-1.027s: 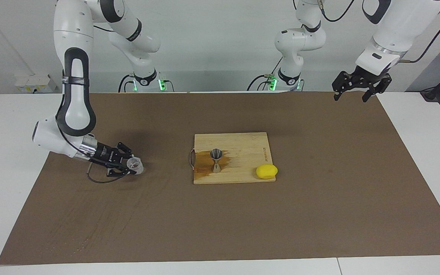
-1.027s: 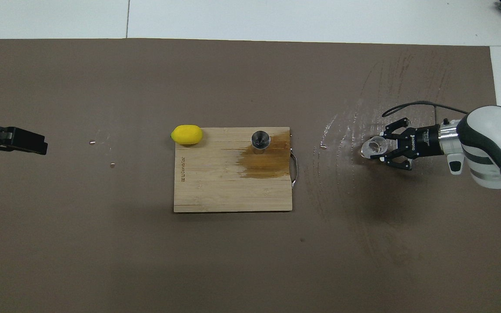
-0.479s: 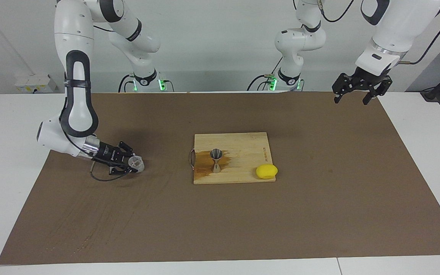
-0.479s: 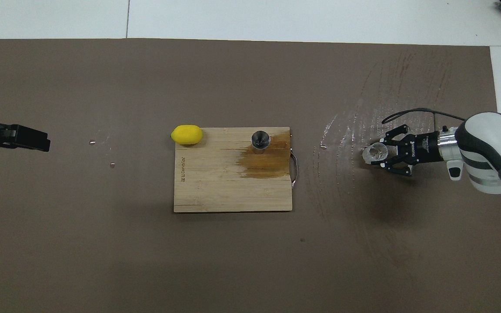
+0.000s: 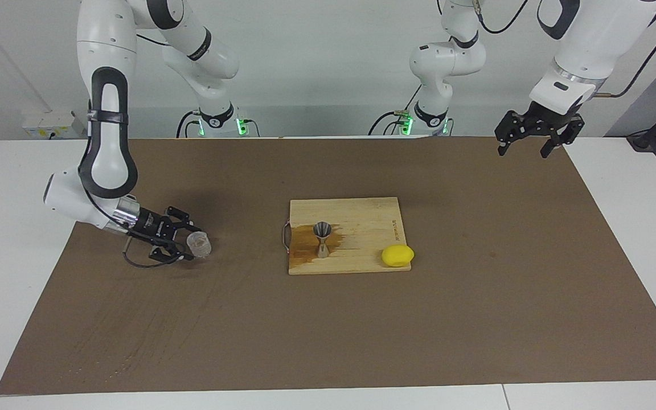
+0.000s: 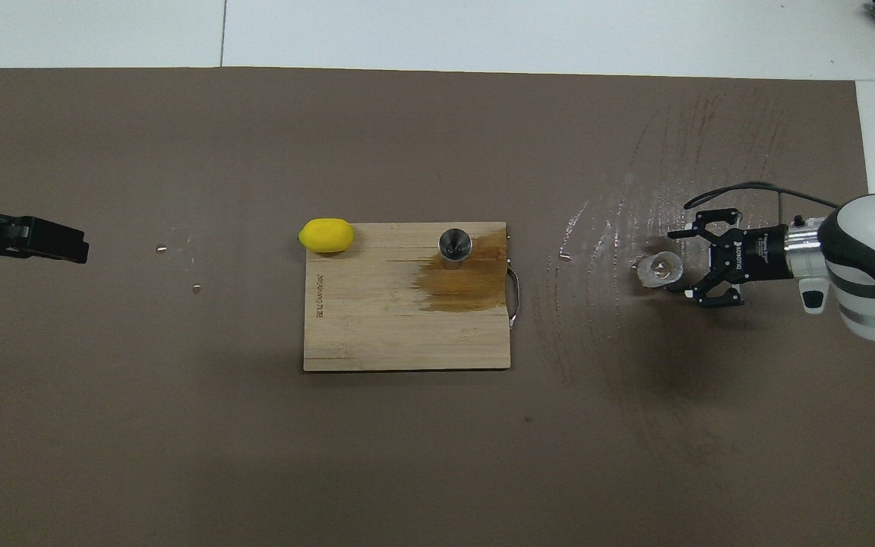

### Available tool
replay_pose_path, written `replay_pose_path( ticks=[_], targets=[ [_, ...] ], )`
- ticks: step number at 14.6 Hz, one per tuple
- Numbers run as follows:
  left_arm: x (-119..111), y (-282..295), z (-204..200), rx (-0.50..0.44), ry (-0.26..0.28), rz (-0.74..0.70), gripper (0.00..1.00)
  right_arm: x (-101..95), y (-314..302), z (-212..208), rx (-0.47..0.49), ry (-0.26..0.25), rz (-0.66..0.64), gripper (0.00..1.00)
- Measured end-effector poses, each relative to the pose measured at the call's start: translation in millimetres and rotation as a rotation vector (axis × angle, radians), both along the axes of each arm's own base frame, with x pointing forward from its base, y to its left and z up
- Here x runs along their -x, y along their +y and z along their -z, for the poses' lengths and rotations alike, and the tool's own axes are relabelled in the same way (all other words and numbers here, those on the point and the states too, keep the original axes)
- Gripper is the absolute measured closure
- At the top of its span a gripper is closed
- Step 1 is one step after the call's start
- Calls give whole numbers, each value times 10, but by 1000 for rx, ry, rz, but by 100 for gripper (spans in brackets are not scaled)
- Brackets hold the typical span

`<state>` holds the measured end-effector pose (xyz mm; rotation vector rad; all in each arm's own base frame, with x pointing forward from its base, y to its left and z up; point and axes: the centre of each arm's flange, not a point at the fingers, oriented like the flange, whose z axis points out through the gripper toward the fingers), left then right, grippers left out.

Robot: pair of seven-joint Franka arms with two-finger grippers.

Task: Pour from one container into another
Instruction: 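Open the right gripper to release the glass and lift away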

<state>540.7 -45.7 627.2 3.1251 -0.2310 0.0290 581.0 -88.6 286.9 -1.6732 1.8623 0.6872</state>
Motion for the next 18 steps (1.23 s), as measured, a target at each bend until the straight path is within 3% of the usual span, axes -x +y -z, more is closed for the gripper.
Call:
replay_pose_path(
  ticks=[3, 7, 11, 15, 18],
  targets=[
    [0, -3, 2, 0, 1, 1, 0, 31, -135, -242, 73, -44, -48, 0],
    [2, -4, 15, 0, 3, 1, 0, 74, -135, -539, 231, -127, -255, 0],
    [2, -4, 16, 0, 4, 1, 0, 29, 331, -726, 344, -308, -682, 0],
    [2, -4, 16, 0, 4, 1, 0, -70, 752, -968, 468, -438, -1086, 0],
    [2, -4, 16, 0, 4, 1, 0, -44, 1021, -1428, 568, -537, -1339, 0]
  ],
)
